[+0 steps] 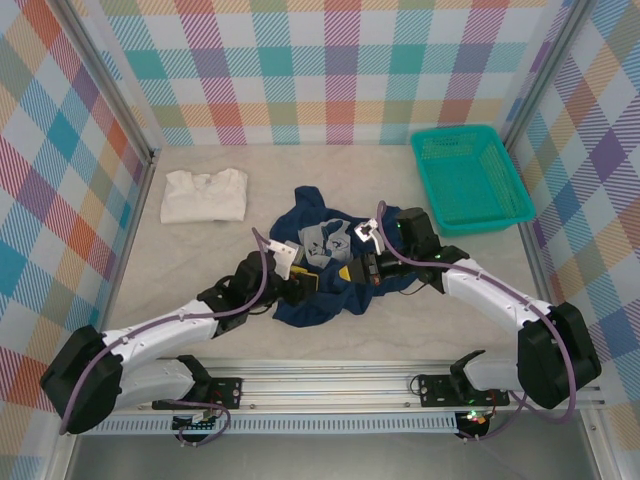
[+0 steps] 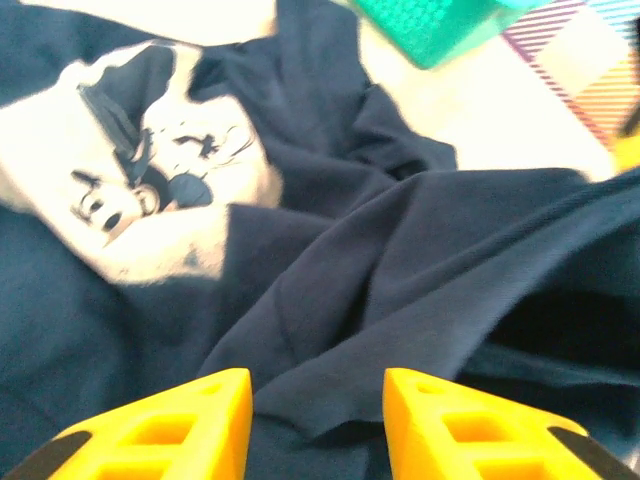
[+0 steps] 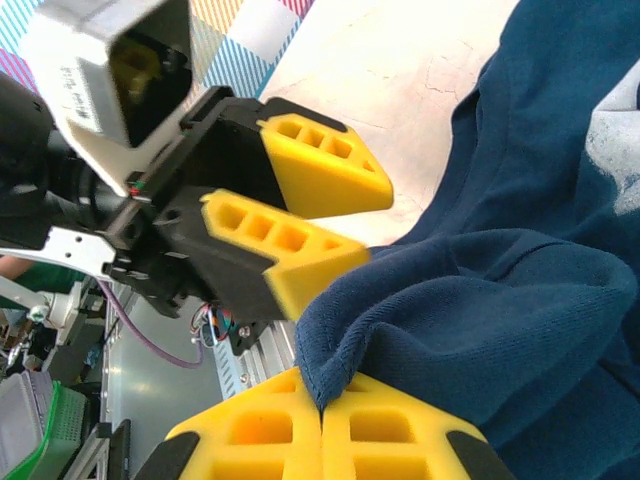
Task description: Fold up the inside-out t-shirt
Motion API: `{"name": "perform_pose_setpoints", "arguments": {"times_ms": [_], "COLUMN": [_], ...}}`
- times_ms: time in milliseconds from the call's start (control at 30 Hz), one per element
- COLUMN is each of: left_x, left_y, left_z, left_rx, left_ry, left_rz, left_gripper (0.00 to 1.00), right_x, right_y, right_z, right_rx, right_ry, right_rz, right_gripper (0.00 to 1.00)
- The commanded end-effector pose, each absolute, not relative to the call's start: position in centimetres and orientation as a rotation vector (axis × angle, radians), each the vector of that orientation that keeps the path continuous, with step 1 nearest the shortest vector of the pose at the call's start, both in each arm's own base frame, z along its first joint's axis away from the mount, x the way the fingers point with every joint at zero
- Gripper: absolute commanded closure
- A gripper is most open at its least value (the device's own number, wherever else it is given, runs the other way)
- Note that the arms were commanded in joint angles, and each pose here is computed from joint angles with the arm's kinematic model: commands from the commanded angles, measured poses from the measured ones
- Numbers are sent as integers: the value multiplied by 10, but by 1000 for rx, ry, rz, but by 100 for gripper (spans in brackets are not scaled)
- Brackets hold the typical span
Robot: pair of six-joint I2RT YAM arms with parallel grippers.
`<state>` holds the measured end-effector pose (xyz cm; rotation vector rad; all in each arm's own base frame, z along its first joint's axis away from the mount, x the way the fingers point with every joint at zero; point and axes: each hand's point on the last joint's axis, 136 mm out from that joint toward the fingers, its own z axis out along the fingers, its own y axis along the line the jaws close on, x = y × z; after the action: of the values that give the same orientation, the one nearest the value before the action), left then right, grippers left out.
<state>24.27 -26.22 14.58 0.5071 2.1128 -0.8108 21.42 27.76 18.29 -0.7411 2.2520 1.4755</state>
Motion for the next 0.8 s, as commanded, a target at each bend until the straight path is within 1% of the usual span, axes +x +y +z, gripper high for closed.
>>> {"name": "perform_pose_setpoints", "arguments": {"times_ms": [0, 133, 233, 267, 300, 367, 400, 433, 500, 600, 667, 767], "left_x": [236, 238, 242, 245, 247, 248, 245, 241, 229, 208, 195, 187], "left_y": [-279, -291, -302, -306, -311, -320, -323, -324, -324, -323, -322, -321], "left_z": [163, 155, 154, 155, 156, 161, 164, 169, 180, 200, 209, 217], "left_rx": [637, 704, 742, 742, 749, 772, 786, 798, 819, 833, 831, 827], "left_ry": [2052, 2080, 2076, 2078, 2078, 2076, 2077, 2073, 2058, 2007, 1984, 1970], "left_rz": [-897, -905, -935, -940, -952, -995, -1026, -1071, -1185, -1375, -1473, -1541], "left_gripper": [54, 48, 47, 49, 55, 77, 90, 99, 100, 100, 100, 100], "right_x": [206, 206, 204, 202, 201, 201, 203, 208, 221, 236, 238, 240], "right_y": [278, 278, 277, 277, 276, 272, 269, 263, 251, 237, 236, 238], "right_z": [189, 192, 194, 194, 195, 194, 191, 188, 177, 167, 168, 169], "right_rx": [-830, -841, -851, -859, -867, -869, -855, -830, -755, -660, -655, -659], "right_ry": [2178, 2161, 2154, 2148, 2141, 2141, 2158, 2180, 2253, 2305, 2272, 2247], "right_rz": [1496, 1492, 1497, 1500, 1498, 1458, 1415, 1360, 1208, 1041, 1030, 1038], "right_gripper": [100, 100, 100, 100, 100, 100, 100, 100, 100, 96, 95, 92]}}
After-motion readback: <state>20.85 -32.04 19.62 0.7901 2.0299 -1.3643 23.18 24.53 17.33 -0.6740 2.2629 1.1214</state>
